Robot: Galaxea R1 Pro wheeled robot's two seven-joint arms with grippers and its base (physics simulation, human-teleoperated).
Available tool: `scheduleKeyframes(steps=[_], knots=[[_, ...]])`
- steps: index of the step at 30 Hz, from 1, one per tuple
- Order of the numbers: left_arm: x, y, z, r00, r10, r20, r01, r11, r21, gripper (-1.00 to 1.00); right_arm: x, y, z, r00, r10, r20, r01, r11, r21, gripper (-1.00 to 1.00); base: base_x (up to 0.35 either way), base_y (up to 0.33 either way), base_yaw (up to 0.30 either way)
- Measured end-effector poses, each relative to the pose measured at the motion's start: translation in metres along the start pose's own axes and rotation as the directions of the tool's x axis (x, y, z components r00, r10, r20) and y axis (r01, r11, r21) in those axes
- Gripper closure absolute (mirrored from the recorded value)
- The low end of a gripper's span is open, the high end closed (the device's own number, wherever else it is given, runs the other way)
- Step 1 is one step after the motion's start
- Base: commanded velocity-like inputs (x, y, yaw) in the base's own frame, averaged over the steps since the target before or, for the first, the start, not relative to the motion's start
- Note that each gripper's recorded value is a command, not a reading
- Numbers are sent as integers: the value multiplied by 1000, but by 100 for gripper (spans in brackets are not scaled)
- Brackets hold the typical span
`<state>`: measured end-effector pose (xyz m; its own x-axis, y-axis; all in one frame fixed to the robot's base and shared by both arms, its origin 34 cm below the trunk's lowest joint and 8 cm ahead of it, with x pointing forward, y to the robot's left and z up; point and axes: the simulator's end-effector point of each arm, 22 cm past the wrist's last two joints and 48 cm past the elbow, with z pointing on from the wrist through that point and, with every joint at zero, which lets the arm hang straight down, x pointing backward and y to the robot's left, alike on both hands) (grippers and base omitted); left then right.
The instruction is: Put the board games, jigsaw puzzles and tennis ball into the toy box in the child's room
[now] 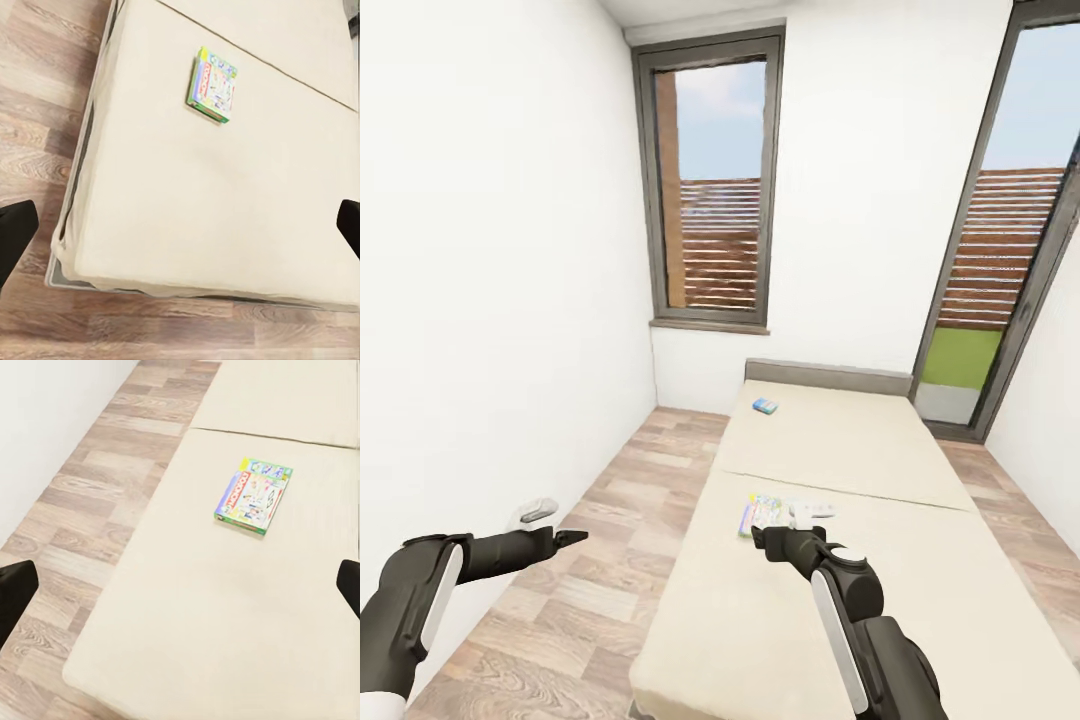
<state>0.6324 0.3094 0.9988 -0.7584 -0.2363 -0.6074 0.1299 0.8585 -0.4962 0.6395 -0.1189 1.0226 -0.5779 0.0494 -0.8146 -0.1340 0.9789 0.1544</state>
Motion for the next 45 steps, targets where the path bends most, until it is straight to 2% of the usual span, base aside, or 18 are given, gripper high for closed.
scheduleKeyframes(steps=[20, 32, 45], knots=[[0, 0, 0, 1000, 0, 0, 0, 1000, 1, -100, 2, 0, 1, 1000, -1, -3, 1, 1000, 0, -100, 77, 281, -279], [0, -16, -1, 1000, 3, 0, -2, 997, 73, -100, 2, 0, 1, 1000, 0, -4, 0, 1000, 0, -100, 14, 266, -280], [0, -17, -1, 1000, 6, 0, -6, 997, 82, -100, 3, 0, 2, 1000, 1, -6, -1, 1000, 1, -100, 21, 184, -280]])
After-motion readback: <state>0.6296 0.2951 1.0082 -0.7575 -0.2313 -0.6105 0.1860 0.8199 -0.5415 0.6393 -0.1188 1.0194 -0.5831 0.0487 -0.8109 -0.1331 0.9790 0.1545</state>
